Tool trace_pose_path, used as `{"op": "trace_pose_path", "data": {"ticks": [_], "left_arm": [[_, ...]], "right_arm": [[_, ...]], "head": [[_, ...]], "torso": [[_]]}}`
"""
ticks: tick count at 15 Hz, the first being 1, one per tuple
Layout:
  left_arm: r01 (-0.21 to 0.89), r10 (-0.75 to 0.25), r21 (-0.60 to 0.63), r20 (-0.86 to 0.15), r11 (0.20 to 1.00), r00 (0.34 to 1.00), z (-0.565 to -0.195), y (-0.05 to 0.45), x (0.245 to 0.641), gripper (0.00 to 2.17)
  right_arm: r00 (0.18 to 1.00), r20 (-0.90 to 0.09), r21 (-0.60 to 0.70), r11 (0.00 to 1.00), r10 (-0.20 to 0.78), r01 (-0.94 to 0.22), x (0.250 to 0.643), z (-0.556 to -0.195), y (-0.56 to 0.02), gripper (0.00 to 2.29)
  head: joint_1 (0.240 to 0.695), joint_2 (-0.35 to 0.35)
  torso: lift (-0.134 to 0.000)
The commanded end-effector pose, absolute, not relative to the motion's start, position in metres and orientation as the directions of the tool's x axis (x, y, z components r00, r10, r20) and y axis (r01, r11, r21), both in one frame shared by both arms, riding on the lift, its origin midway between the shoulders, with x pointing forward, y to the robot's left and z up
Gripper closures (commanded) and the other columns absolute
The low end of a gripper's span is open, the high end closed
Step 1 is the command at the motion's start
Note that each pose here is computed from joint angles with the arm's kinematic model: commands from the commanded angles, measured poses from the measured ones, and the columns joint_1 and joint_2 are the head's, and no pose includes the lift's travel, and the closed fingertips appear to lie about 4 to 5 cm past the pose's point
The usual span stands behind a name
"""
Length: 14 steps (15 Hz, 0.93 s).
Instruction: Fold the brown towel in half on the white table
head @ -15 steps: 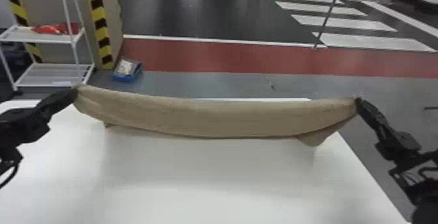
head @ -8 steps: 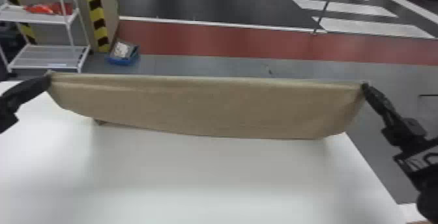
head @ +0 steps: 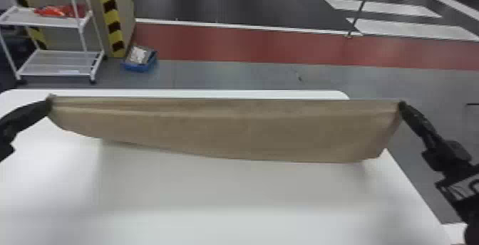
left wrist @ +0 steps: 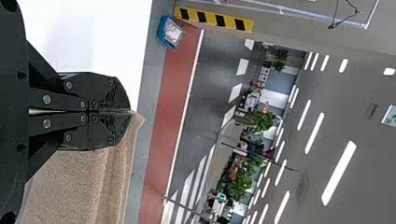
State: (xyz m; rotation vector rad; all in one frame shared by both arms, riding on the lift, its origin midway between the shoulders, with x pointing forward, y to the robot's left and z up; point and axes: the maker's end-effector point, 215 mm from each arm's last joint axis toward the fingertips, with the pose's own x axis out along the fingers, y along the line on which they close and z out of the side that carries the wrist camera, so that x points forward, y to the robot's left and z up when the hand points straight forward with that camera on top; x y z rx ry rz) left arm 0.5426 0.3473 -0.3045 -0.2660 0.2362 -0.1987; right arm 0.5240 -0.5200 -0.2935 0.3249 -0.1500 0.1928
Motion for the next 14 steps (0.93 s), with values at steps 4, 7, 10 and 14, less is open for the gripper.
{"op": "trace_pose_path", "data": {"ticks": [4, 7, 10, 14], "left_arm": [[0.145, -0.207, -0.235, -0.264, 0.961, 0.942, -0.324, 0.350, 0.517, 1.42], [0.137, -0.193, -0.230, -0.238, 0.963, 0.952, -0.309, 0.357, 0.531, 1.42], [0.150, -0.201, -0.241, -0.207, 0.959, 0.957, -0.294, 0.351, 0.560, 1.42], [0.156, -0.200, -0.256, -0.158, 0.954, 0.967, -0.267, 0.344, 0.623, 1.42]], "right_arm": [[0.977, 0.163, 0.307, 0.934, 0.135, -0.180, 0.495, -0.316, -0.530, 1.11], [0.974, 0.183, 0.282, 0.942, 0.133, -0.181, 0.515, -0.297, -0.530, 1.11], [0.961, 0.209, 0.245, 0.941, 0.183, -0.232, 0.568, -0.262, -0.500, 1.11], [0.955, 0.239, 0.290, 0.926, 0.173, -0.240, 0.646, -0.228, -0.474, 1.11]], "head": [[0.695, -0.186], [0.695, -0.193], [0.695, -0.179], [0.619, -0.141]], "torso": [[-0.123], [-0.123], [-0.123], [-0.123]]}}
